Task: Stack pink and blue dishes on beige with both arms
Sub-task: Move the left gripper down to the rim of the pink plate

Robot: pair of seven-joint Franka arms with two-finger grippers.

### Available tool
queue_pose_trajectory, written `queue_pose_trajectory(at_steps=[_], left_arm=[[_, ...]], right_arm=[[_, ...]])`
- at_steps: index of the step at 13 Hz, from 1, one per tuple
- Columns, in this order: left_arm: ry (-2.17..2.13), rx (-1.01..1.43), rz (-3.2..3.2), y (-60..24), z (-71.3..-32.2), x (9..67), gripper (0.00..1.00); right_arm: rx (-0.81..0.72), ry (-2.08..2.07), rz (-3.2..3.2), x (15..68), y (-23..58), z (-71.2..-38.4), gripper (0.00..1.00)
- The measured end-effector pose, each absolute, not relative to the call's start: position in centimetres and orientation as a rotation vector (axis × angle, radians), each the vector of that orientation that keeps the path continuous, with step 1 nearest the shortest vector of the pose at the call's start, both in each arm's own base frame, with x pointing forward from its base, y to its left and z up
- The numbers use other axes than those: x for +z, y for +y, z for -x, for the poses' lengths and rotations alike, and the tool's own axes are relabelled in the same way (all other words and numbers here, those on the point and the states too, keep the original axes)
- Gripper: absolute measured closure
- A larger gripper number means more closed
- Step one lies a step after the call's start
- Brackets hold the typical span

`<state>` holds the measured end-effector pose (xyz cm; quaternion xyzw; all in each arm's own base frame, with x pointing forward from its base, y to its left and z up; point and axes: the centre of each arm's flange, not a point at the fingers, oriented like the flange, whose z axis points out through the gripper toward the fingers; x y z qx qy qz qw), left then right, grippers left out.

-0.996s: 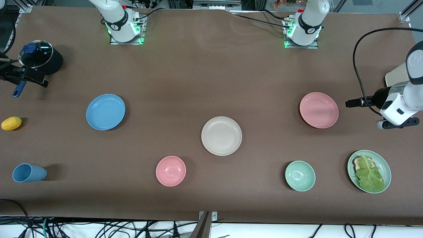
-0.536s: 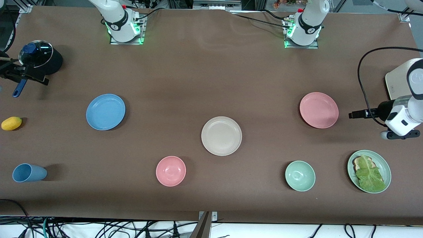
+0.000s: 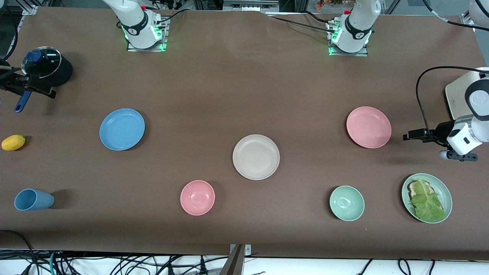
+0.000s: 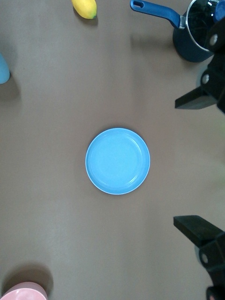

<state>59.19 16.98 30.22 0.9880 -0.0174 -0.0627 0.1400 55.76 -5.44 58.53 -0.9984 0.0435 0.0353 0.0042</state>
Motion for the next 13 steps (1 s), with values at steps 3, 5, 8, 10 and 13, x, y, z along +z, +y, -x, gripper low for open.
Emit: queue_pose_trajectory(at_steps=[3,5,8,10,13], left_arm=[[-0.085,-0.124,-2.838,18.2,-57.4,27.3,0.00],[-0.088,-0.094,-2.831,19.0,-56.2,25.7,0.00],[-0.086,-0.049,-2.806,19.4,-54.6,23.2,0.00],[-0.077,-0.055,-2.796,19.3,-53.9,21.6,0.00],[-0.071,-0.033,-2.786,19.2,-53.0,19.9,0.00]], right_arm=[[0.112,0.137,3.128,58.5,-5.5,-55.7,0.00],[0.112,0.137,3.128,58.5,-5.5,-55.7,0.00],[0.115,0.137,3.128,58.5,-5.5,-55.7,0.00],[0.116,0.137,3.128,58.5,-5.5,-55.7,0.00],[0.130,0.137,3.127,58.4,-5.5,-55.6,0.00]])
